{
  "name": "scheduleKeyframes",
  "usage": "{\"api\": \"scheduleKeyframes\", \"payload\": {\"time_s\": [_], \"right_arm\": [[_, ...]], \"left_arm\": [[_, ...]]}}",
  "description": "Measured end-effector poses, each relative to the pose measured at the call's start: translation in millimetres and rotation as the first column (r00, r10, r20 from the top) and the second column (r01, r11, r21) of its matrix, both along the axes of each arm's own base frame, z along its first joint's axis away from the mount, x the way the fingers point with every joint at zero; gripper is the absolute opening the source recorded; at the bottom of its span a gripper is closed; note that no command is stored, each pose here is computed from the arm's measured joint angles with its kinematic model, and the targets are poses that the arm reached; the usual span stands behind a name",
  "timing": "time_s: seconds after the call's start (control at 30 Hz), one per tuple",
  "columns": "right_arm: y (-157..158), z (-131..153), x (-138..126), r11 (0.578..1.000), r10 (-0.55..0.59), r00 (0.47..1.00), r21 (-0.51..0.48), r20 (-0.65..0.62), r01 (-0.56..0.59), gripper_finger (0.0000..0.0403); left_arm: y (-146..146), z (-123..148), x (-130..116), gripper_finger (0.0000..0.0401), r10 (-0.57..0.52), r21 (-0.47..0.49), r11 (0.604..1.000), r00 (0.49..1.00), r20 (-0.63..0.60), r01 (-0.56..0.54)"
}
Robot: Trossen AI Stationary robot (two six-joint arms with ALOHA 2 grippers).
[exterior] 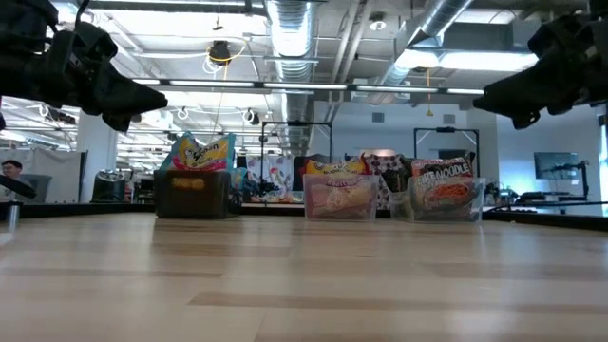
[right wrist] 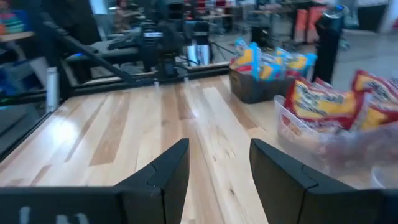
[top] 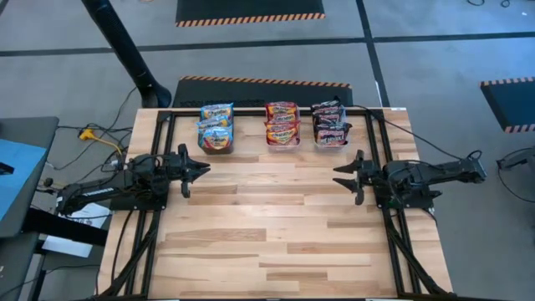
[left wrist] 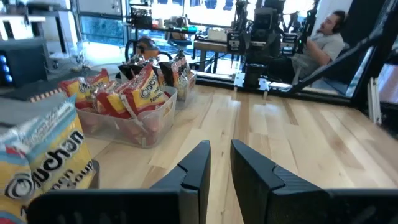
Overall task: Sort Maruchan noodles
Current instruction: Return to Home Position
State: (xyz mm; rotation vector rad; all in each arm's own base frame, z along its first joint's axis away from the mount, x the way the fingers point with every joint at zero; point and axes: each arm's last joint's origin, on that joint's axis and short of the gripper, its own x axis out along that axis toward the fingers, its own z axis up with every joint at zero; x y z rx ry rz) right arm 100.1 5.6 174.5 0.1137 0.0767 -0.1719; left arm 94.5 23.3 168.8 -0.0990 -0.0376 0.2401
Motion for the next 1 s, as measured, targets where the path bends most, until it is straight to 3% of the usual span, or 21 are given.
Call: {"api": "scheduleKeyframes", "payload": {"time_s": [0.23, 0.47, 0.6, 0.8, 1.0], "right_arm": [[2.5, -3.3, -2.4, 0.992, 0.110, 0.993, -0.067, 0.048, -0.106, 0.0191], [3.9, -4.8, -2.3, 0.983, 0.163, 0.986, -0.099, 0.046, -0.158, 0.0191], [4.6, -5.5, -2.3, 0.978, 0.186, 0.982, -0.102, 0.040, -0.181, 0.0191], [4.6, -5.7, -2.3, 0.978, 0.186, 0.982, -0.101, 0.040, -0.181, 0.0191], [4.6, -6.0, -2.3, 0.978, 0.186, 0.982, -0.101, 0.039, -0.181, 0.0191]], "left_arm": [[-0.1, 0.0, 0.0, 0.0051, 0.006, 0.167, 0.986, 0.999, -0.041, 0.001], [0.2, -0.4, 0.0, 0.0051, 0.016, 0.188, 0.982, 0.999, -0.049, -0.006], [0.2, -0.4, 0.0, 0.0051, 0.021, 0.251, 0.968, 0.998, -0.065, -0.004], [0.4, -0.4, 0.0, 0.0051, 0.022, 0.185, 0.983, 0.999, -0.049, -0.012], [0.4, -0.4, 0.0, 0.0051, 0.021, 0.181, 0.983, 0.999, -0.048, -0.012]]}}
